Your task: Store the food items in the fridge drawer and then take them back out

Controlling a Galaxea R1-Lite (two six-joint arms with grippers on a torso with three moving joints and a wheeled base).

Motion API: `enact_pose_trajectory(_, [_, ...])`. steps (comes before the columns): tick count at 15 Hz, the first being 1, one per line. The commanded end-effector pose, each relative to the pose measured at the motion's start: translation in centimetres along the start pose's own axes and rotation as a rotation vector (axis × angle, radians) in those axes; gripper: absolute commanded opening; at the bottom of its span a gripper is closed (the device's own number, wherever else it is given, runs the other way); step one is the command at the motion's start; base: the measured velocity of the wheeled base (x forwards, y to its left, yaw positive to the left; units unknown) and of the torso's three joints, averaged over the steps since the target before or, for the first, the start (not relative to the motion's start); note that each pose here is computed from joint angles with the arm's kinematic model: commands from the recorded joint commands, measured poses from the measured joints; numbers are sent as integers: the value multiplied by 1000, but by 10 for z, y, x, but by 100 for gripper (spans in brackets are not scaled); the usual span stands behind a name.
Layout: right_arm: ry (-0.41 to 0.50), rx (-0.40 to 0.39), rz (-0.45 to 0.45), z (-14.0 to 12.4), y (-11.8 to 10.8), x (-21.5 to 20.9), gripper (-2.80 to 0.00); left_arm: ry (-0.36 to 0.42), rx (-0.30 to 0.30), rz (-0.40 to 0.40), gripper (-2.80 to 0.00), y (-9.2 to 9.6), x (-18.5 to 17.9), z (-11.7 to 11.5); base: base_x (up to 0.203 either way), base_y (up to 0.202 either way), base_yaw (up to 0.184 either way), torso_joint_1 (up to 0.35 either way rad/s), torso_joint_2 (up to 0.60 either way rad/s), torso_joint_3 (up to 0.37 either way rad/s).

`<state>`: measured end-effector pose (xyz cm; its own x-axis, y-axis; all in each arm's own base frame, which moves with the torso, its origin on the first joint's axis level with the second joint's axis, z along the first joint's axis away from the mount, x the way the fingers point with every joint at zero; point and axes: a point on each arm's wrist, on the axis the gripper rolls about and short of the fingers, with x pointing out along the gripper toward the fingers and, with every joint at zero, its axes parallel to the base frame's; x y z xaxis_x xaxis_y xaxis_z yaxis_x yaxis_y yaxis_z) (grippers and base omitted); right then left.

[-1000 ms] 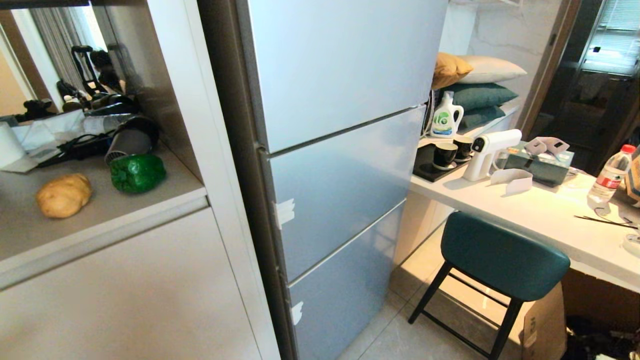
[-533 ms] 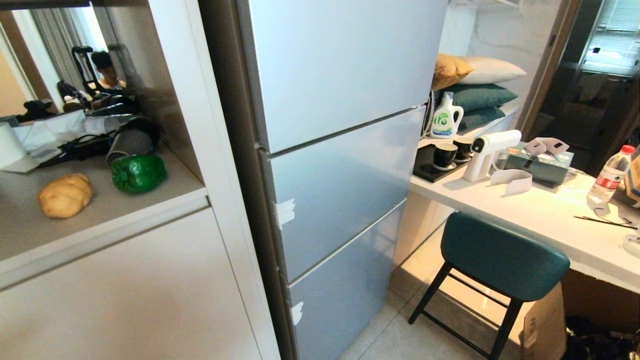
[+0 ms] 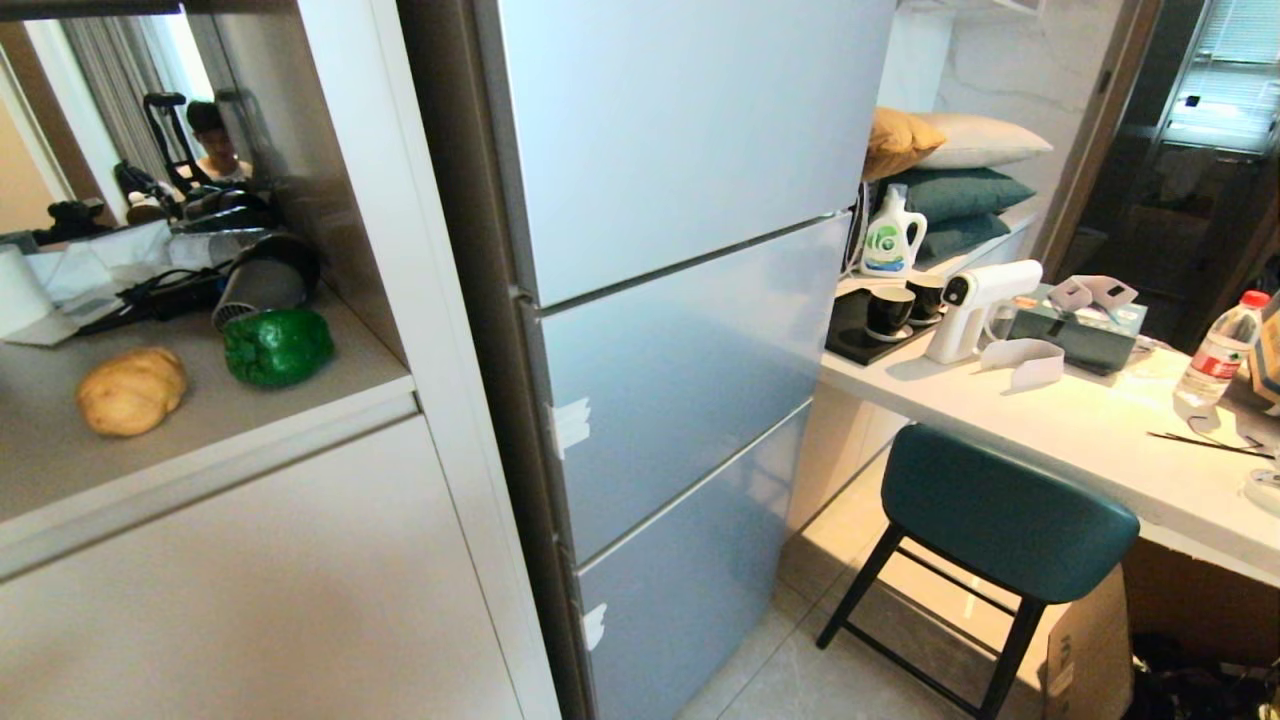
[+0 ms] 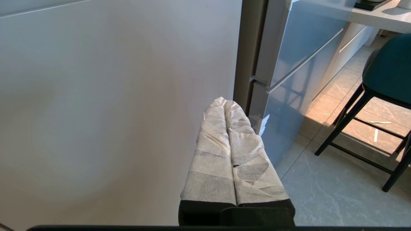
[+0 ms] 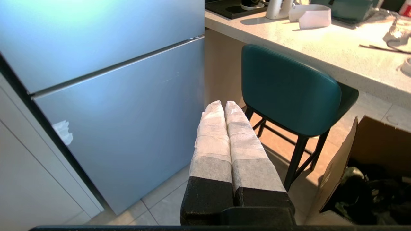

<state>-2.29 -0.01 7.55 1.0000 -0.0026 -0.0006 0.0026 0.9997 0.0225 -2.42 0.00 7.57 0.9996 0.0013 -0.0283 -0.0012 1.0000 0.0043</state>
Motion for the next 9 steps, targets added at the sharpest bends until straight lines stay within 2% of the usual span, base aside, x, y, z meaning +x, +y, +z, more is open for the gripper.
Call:
enact_pose_trajectory(1, [5,2,-1,0,0,0,-280,1,0,0,-280,0,0,0,0,0,0,0,0,0])
enact_pose_trajectory(5, [5,4,-1,0,0,0,-280,0,0,0,-280,0,0,0,-1,-1,15,0,0,0])
enact_pose_trajectory(9, [4,4,0,0,0,0,-280,2,0,0,-280,0,0,0,-1,-6,166,1,1,2])
